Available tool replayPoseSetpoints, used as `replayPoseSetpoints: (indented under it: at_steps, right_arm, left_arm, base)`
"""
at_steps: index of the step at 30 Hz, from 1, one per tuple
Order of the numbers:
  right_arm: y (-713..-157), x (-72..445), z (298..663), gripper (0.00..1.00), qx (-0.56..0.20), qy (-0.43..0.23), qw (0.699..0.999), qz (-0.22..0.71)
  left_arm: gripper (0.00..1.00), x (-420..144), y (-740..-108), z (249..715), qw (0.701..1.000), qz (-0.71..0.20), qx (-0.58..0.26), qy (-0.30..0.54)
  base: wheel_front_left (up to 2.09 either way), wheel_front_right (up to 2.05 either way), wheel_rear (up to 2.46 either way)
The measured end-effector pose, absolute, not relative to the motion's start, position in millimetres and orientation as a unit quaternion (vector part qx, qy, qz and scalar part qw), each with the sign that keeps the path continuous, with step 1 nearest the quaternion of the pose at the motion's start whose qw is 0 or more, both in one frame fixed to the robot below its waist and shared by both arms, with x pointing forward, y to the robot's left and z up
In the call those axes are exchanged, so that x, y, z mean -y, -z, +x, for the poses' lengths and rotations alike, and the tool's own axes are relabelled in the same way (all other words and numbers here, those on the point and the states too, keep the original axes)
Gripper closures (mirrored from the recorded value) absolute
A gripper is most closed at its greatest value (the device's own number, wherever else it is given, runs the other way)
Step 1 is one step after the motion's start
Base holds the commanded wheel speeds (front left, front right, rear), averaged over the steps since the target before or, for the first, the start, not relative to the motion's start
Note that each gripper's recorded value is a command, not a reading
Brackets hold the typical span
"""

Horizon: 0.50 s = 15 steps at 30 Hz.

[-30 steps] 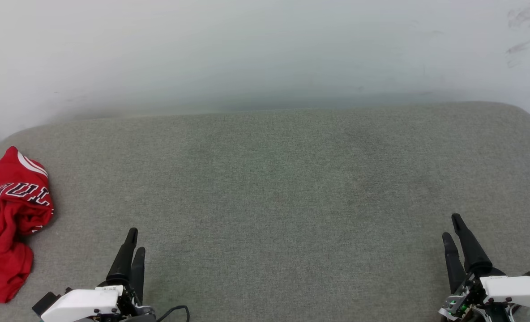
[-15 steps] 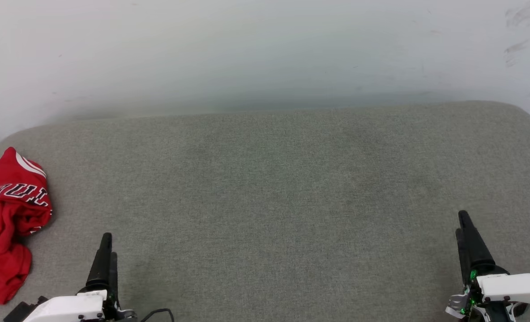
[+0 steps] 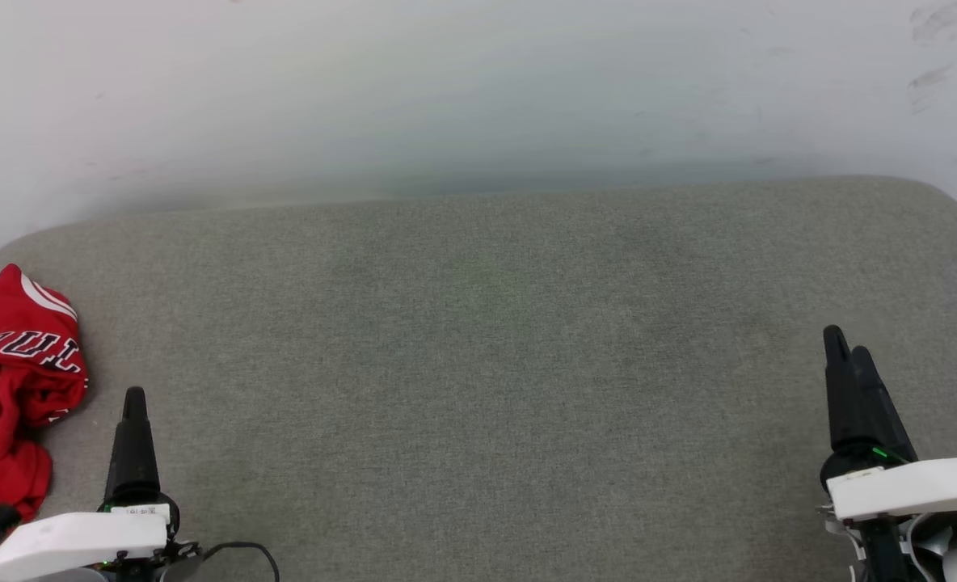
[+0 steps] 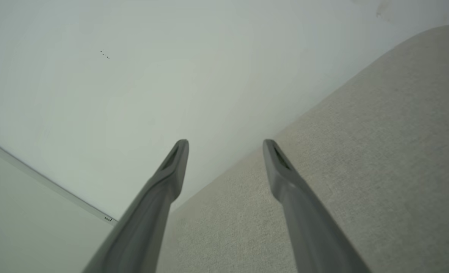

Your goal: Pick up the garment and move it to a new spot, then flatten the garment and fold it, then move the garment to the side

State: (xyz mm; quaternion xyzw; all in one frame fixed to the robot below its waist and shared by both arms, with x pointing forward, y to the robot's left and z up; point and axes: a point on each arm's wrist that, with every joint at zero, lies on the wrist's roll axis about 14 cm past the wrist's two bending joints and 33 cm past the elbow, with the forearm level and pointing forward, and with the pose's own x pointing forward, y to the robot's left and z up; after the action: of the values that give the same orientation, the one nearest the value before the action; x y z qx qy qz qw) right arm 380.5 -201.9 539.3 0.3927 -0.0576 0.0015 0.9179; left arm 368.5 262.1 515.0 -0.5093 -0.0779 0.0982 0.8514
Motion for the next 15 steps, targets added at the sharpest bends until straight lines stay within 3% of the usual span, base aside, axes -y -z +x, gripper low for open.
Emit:
replayPoseSetpoints:
  at_steps: [15]
  right_arm:
    - [-568.6,169.8,381.4,0.0,0.095,-0.055,0.97,0.218]
  left_arm:
    - [0.0,-202.9,-556.3,374.3,0.947,-0.31,0.085,-0.023]
  base:
    - [0.0,0.0,0.0]
